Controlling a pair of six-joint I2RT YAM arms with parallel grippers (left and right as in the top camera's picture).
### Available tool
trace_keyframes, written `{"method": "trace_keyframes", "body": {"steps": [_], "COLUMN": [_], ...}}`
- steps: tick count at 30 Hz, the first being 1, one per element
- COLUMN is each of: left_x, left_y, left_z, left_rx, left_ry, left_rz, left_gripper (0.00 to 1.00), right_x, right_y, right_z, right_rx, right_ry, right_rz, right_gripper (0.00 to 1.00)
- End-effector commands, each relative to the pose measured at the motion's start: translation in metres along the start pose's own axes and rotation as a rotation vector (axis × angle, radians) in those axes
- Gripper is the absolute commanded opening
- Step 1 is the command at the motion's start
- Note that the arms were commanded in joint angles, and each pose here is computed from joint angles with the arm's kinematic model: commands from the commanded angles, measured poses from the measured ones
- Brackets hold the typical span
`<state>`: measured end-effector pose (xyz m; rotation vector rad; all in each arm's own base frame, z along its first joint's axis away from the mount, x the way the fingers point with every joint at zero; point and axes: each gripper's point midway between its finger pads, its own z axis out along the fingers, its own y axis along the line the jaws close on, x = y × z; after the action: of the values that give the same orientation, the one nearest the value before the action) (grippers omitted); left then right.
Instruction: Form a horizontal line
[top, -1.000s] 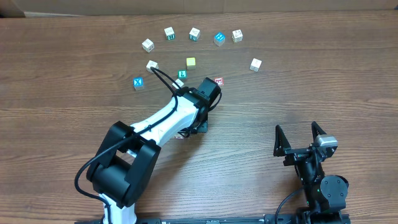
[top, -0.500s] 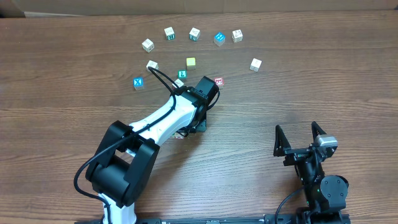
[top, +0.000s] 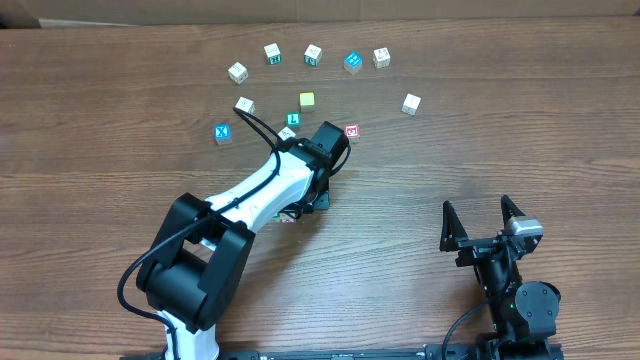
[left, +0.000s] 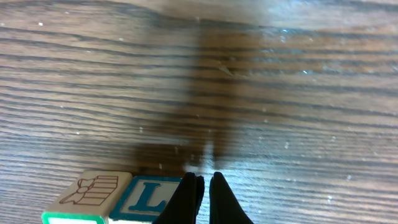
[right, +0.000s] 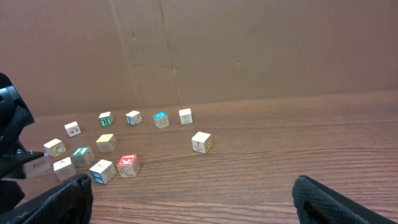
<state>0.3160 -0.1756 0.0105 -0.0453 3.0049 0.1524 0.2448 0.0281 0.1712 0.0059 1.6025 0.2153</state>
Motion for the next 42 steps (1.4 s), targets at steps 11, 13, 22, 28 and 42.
{"method": "trace_keyframes", "body": {"steps": [11,13,22,28,42], "left_x": [-0.001,-0.006,-0.050,-0.073,-0.098], "left_y": [0.006,0.005,0.002,0.027,0.132], "left_z": [0.005,0.003,-0.029,-0.042,-0.030], "left_rx": [-0.014,-0.008,0.042,0.038,-0.017], "left_ry": [0.008,-0.001,-0.083,-0.094,-0.056], "left_rz": [-0.039,-0.035,-0.065,-0.144,-0.370], "left_gripper": [0.04,0.04,0.04,0.04,0.04], "right_x": [0.001,0.001,0.001,0.001,0.001], "right_y": [0.001,0.001,0.001,0.001,0.001], "right_z": [0.000,0.000,0.000,0.000,0.000], "right_rx": [-0.005,-0.005,-0.005,-0.005,-0.005], "right_ry": [-0.006,-0.006,-0.006,-0.006,-0.006], "right_rz": [-0.009,-0.009,-0.009,-0.009,-0.009], "right_gripper": [1.00,1.00,1.00,1.00,1.00]}}
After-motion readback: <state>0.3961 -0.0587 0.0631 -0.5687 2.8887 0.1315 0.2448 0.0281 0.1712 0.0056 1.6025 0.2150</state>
